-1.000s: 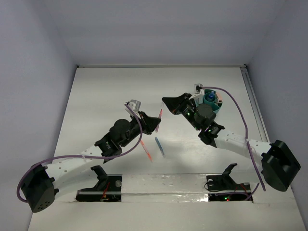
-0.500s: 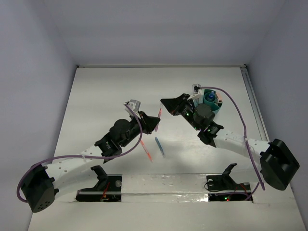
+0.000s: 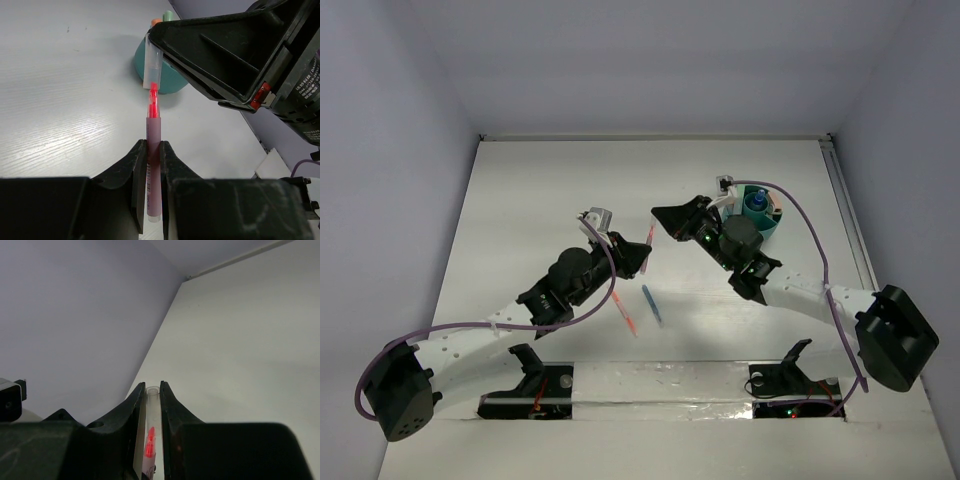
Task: Sort the stationery into containers
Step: Close the pen cap on the pen.
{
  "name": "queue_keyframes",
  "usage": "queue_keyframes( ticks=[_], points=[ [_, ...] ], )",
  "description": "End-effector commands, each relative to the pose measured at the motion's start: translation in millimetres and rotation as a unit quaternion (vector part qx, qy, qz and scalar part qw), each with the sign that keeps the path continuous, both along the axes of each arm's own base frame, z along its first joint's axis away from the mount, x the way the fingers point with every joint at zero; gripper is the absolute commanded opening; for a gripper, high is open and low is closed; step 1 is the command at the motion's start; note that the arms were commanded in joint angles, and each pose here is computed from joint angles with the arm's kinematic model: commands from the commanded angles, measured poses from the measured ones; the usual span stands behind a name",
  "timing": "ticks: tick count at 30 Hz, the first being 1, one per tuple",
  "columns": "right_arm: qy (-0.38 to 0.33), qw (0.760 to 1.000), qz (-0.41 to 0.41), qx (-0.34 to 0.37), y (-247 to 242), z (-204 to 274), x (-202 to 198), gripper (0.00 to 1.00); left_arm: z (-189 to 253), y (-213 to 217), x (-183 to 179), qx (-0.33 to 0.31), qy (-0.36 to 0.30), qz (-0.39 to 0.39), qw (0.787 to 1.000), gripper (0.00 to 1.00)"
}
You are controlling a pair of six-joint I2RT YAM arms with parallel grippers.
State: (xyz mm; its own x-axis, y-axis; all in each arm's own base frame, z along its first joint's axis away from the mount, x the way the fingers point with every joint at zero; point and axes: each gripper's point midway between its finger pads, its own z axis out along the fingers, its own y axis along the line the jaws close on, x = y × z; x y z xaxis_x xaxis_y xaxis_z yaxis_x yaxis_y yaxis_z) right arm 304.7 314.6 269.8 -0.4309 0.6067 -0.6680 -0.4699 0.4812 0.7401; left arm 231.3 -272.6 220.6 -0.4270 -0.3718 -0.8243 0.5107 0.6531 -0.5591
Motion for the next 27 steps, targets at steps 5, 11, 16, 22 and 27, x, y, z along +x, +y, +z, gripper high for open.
queue_keyframes(
  ticks=[5,11,16,22,27],
  points=[
    [-0.021,0.999,0.02,0.03,7.1,21.5,-3.7,0.0,45.1,3.2,9.6,-0.04,-0.049,0.022,0.998,0.0],
    [-0.013,0.999,0.034,0.02,13.9,18.9,-4.0,0.0,43.7,2.6,12.1,-0.033,-0.051,0.025,0.998,0.0],
    [-0.006,0.998,0.059,0.014,21.7,14.8,-8.4,0.0,45.8,3.8,13.6,-0.031,-0.055,0.03,0.998,0.0],
    [-0.003,0.998,0.063,0.019,21.3,14.1,-11.2,0.0,44.5,6.3,15.1,-0.028,-0.055,0.037,0.997,0.0],
    [0.001,0.997,0.069,0.019,21.9,12.9,-13.6,0.0,49.5,9.4,18.0,-0.028,-0.063,0.048,0.996,0.0]
  ],
)
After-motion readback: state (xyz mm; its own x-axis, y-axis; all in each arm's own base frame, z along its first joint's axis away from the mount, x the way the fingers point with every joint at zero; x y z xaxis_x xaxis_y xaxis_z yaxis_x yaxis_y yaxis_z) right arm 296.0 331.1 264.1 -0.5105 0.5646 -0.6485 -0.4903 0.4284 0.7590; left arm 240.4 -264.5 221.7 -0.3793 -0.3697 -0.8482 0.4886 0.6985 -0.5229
